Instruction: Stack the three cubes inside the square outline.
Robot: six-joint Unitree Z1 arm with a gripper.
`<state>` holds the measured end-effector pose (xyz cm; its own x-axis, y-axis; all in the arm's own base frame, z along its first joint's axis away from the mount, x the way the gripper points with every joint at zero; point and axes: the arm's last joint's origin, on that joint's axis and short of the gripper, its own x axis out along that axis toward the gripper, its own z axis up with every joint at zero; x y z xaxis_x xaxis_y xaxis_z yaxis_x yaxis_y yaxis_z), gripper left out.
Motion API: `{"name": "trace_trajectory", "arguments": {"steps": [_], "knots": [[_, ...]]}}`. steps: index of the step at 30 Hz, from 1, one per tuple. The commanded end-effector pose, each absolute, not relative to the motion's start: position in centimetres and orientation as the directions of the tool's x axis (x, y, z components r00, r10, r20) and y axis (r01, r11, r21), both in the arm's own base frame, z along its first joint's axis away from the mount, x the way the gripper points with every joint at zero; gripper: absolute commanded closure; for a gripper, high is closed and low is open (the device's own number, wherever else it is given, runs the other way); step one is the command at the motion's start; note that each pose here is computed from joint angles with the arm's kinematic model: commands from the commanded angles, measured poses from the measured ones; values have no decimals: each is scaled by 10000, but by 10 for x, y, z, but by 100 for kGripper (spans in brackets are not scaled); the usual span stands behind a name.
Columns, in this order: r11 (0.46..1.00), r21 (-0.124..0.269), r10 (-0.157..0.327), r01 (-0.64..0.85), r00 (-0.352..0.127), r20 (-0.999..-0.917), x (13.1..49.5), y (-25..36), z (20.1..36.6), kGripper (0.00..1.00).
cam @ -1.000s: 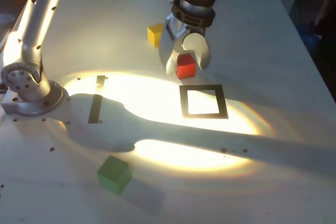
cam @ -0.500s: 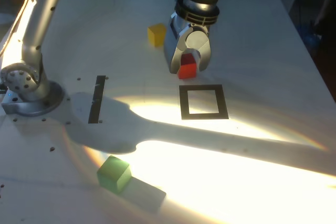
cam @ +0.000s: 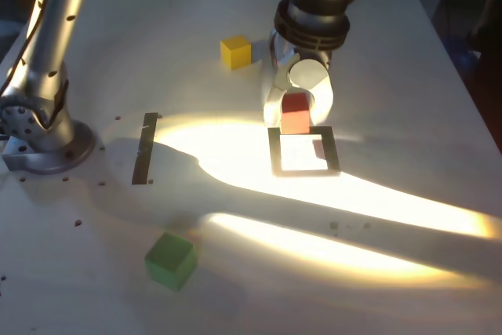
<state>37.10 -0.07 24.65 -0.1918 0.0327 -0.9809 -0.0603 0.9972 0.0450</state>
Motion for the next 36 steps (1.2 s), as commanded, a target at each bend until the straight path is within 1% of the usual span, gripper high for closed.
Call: {"name": "trace_trajectory", "arguments": {"steps": [1, 5, 10, 13, 15, 18, 20, 21, 24, 26, 30, 32, 36], "knots": [[9981, 405, 304, -461, -2019, -9789, 373, -9, 243, 72], [9991, 348, 286, -244, -2183, -9755, 378, -20, 234, 72], [9992, 378, 344, -98, -2388, -9705, 384, -21, 222, 71], [9991, 412, 403, 13, -2454, -9686, 387, -21, 216, 68], [9991, 428, 430, 64, -2474, -9679, 389, -21, 214, 63], [9990, 426, 437, 99, -2490, -9675, 391, -21, 212, 53], [9991, 401, 418, 118, -2495, -9675, 391, -21, 211, 40], [9992, 383, 404, 132, -2498, -9675, 392, -21, 211, 31], [9992, 374, 402, 159, -2514, -9670, 392, -21, 212, 15], [9990, 406, 435, 164, -2524, -9666, 390, -21, 214, 9], [9989, 447, 463, 121, -2477, -9677, 384, -19, 227, 4], [9990, 445, 443, 45, -2368, -9705, 379, -16, 238, 3], [9982, 473, 389, -369, -2025, -9785, 362, 5, 267, 2]]}}
